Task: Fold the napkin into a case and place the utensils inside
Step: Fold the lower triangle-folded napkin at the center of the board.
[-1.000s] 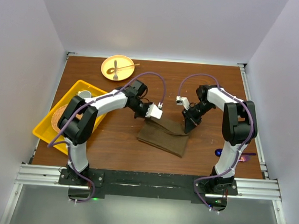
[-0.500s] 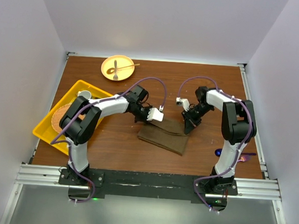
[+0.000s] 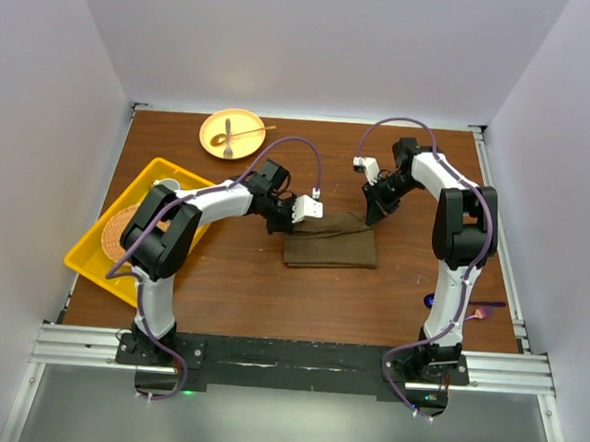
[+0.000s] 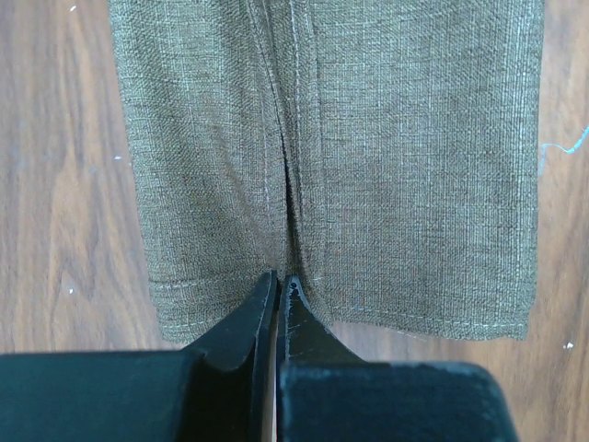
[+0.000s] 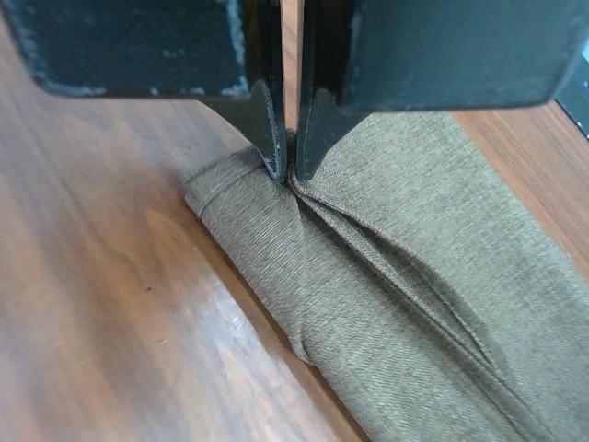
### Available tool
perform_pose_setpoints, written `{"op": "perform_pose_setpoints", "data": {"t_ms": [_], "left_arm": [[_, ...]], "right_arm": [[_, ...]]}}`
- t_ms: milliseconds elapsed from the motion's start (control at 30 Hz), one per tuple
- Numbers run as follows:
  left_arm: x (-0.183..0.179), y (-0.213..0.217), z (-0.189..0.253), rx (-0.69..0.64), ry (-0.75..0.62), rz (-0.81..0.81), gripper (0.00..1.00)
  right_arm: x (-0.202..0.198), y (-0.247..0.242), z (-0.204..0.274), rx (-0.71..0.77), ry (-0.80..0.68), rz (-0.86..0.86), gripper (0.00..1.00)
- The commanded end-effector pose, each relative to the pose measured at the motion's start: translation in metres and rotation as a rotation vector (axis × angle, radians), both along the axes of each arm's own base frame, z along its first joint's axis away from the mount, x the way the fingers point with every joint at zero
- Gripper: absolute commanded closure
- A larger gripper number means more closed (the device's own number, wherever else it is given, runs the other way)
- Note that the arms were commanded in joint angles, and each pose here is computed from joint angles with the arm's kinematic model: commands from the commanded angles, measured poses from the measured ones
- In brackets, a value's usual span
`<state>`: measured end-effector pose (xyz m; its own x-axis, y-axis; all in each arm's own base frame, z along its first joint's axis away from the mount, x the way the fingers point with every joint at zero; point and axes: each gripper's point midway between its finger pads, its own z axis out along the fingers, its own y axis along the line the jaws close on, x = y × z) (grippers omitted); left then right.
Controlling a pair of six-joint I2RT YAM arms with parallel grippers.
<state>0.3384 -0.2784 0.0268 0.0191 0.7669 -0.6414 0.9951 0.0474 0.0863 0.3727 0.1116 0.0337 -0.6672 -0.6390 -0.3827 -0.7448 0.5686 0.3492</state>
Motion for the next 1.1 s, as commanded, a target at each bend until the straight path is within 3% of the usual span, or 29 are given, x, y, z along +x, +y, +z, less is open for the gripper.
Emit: {"op": "perform_pose_setpoints", "data": {"t_ms": [0, 167, 300, 600, 867, 933, 1067], "left_arm": [[0.006, 0.014, -0.003, 0.041, 0.055, 0.101, 1.0], [0.003, 0.016, -0.009, 0.05, 0.081, 0.119, 1.0], [0.002, 0.015, -0.013, 0.052, 0.096, 0.13, 1.0], [0.004, 0.017, -0.01, 0.051, 0.094, 0.138, 0.99], [0.02, 0.03, 0.044, -0.144, 0.035, 0.085, 0.83], [0.018, 0.028, 0.06, -0.173, -0.006, 0.031, 0.74], [0.028, 0.009, 0.095, -0.266, -0.092, -0.005, 0.69]], "right_arm": [[0.004, -0.003, 0.036, 0.002, -0.066, 0.032, 1.0], [-0.03, 0.009, 0.05, 0.039, -0.032, 0.052, 1.0], [-0.057, 0.008, 0.009, -0.003, 0.045, 0.055, 1.0], [-0.048, -0.004, -0.056, -0.117, 0.081, -0.001, 1.0], [-0.027, -0.013, -0.061, -0.17, 0.007, 0.032, 1.0], [-0.02, -0.015, -0.065, -0.186, -0.005, 0.043, 1.0], [0.002, -0.012, -0.056, -0.18, -0.057, 0.064, 1.0]]}}
